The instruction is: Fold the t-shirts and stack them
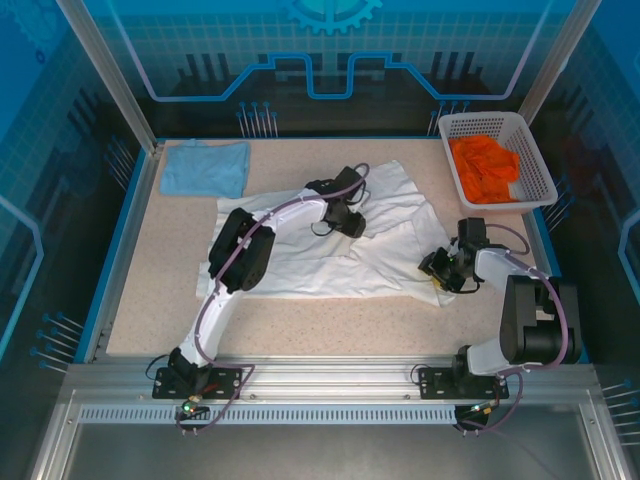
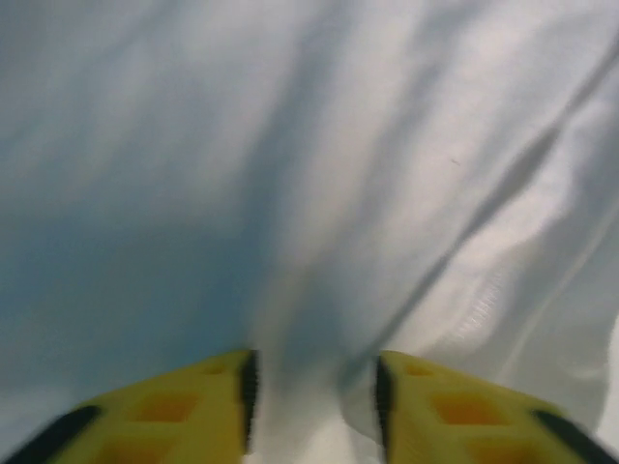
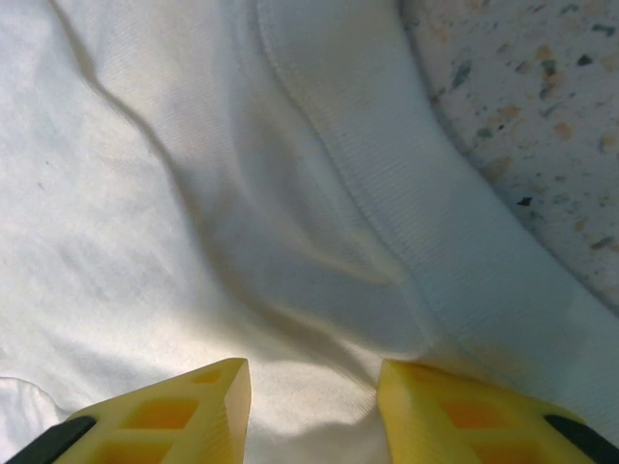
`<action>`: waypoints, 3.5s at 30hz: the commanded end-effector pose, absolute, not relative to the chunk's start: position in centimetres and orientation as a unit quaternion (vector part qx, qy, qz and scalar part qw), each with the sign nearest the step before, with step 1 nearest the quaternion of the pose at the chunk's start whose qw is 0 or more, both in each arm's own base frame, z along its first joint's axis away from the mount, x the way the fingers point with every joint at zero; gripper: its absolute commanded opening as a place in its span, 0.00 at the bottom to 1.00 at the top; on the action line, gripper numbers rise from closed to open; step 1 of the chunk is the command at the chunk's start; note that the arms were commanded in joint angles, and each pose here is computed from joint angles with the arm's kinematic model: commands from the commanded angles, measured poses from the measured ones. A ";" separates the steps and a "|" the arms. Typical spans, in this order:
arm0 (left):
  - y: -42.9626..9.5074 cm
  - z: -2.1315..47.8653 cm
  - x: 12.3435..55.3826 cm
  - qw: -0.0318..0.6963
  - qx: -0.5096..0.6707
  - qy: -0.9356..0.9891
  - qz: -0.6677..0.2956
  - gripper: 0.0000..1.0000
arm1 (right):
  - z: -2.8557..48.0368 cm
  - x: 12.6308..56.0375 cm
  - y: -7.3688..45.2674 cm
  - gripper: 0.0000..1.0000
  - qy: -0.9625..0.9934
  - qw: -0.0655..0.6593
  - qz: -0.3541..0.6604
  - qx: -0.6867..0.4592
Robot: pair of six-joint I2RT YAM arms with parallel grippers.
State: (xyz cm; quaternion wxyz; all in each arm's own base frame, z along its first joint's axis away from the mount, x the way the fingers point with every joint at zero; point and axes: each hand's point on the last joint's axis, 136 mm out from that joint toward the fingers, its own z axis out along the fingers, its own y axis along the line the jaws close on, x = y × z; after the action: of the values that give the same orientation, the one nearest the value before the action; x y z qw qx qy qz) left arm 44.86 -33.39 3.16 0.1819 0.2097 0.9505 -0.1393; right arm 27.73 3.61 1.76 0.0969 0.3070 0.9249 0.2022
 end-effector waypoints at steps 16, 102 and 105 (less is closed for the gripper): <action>-18.7 15.5 38.6 0.285 -0.115 0.941 -0.140 0.66 | 8.3 27.2 2.1 0.51 0.935 0.179 0.134 0.276; 3.8 7.4 45.0 0.108 -0.479 0.863 -0.117 0.63 | 9.7 55.4 10.2 0.59 0.970 0.180 0.147 0.071; 4.9 6.3 45.1 0.097 -0.479 0.867 -0.100 0.63 | 8.0 56.1 10.0 0.59 0.973 0.166 0.141 0.069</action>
State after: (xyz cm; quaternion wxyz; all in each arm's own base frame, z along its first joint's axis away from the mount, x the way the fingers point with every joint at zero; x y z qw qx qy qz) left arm 44.85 3.95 6.05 0.1015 -0.4900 0.8594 -0.1052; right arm 57.35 10.17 9.16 0.2106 0.0866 0.9632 0.1430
